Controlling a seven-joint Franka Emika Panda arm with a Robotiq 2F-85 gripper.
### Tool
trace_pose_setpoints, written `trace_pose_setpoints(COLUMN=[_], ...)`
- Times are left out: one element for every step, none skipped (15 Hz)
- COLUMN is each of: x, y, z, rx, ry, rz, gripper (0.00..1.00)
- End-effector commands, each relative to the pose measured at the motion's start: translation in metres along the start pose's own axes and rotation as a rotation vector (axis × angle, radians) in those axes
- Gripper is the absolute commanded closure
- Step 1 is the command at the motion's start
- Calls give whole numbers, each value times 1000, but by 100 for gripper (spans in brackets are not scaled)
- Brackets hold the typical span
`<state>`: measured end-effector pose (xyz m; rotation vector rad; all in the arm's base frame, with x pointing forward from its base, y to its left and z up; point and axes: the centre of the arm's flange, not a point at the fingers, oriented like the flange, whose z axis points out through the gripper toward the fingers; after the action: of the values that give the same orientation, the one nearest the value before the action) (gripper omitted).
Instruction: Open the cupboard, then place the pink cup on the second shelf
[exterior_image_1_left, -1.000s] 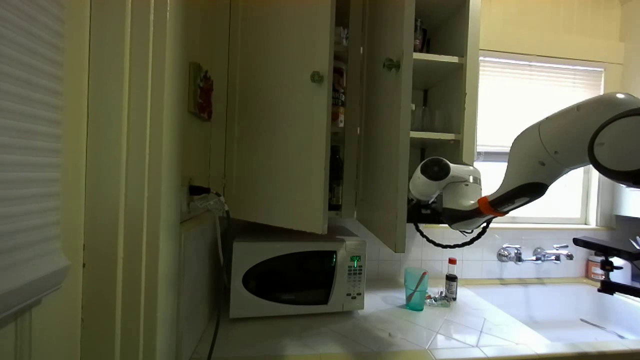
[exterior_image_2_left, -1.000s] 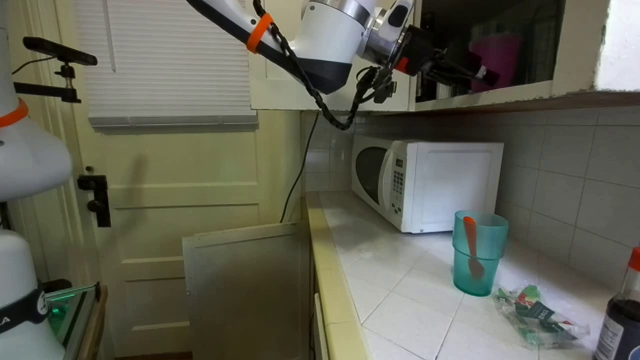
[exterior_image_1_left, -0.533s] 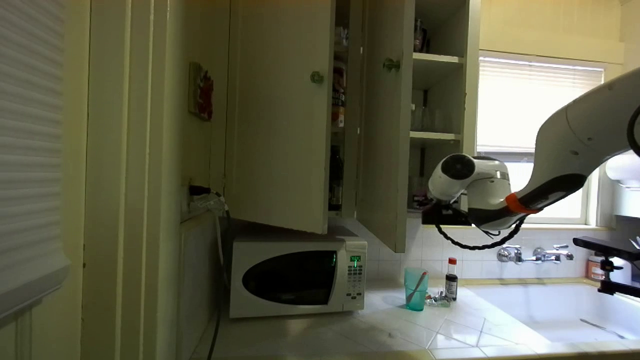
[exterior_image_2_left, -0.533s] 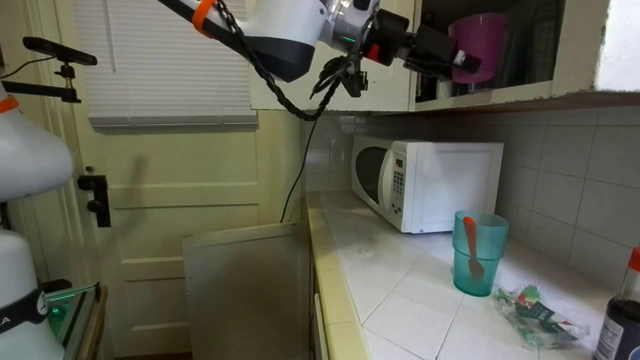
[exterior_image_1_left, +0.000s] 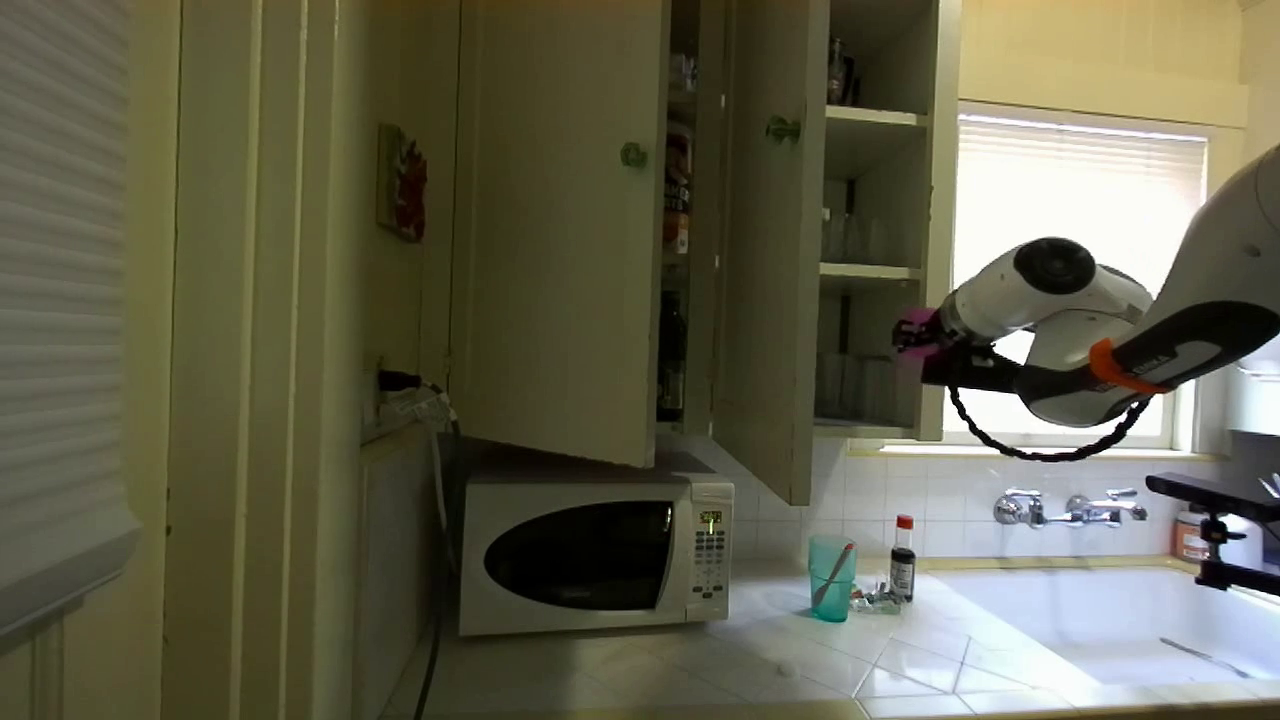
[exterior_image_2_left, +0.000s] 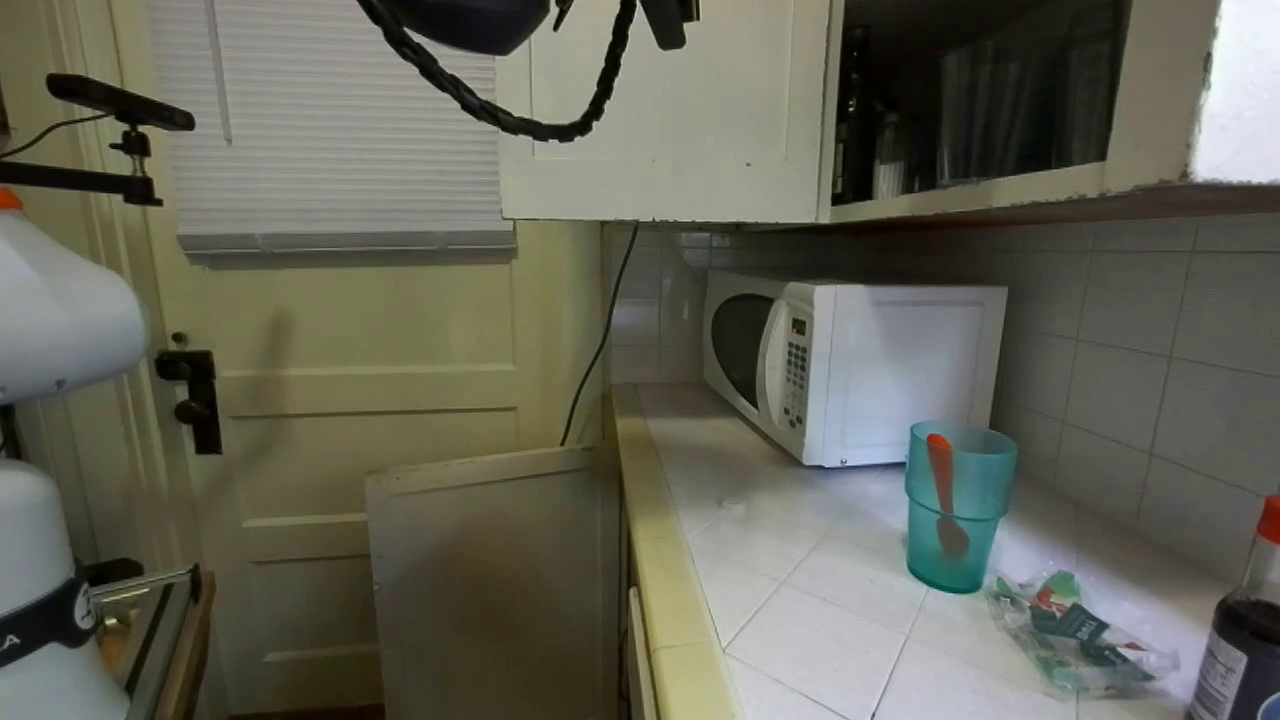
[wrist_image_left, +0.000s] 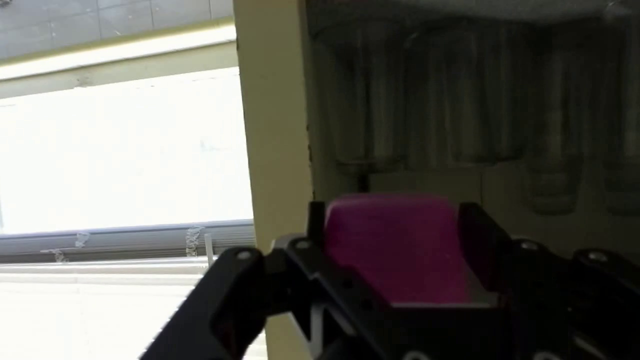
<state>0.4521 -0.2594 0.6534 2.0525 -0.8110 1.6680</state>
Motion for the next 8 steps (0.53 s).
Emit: trace_pose_setpoints(x=[58, 67, 78, 85, 92, 99, 108, 117], y=[12, 9, 2, -5, -12, -16, -17, -16], z=[-14, -16, -21, -27, -33, -38, -44, -50], rx=[91, 110, 126, 145, 153, 168, 179, 182], ry=[-9, 0, 10, 19, 40, 56, 70, 76], rz=[-43, -62, -86, -106, -125, -143, -156, -174], gripper=[58, 58, 58, 58, 58, 58, 58, 58])
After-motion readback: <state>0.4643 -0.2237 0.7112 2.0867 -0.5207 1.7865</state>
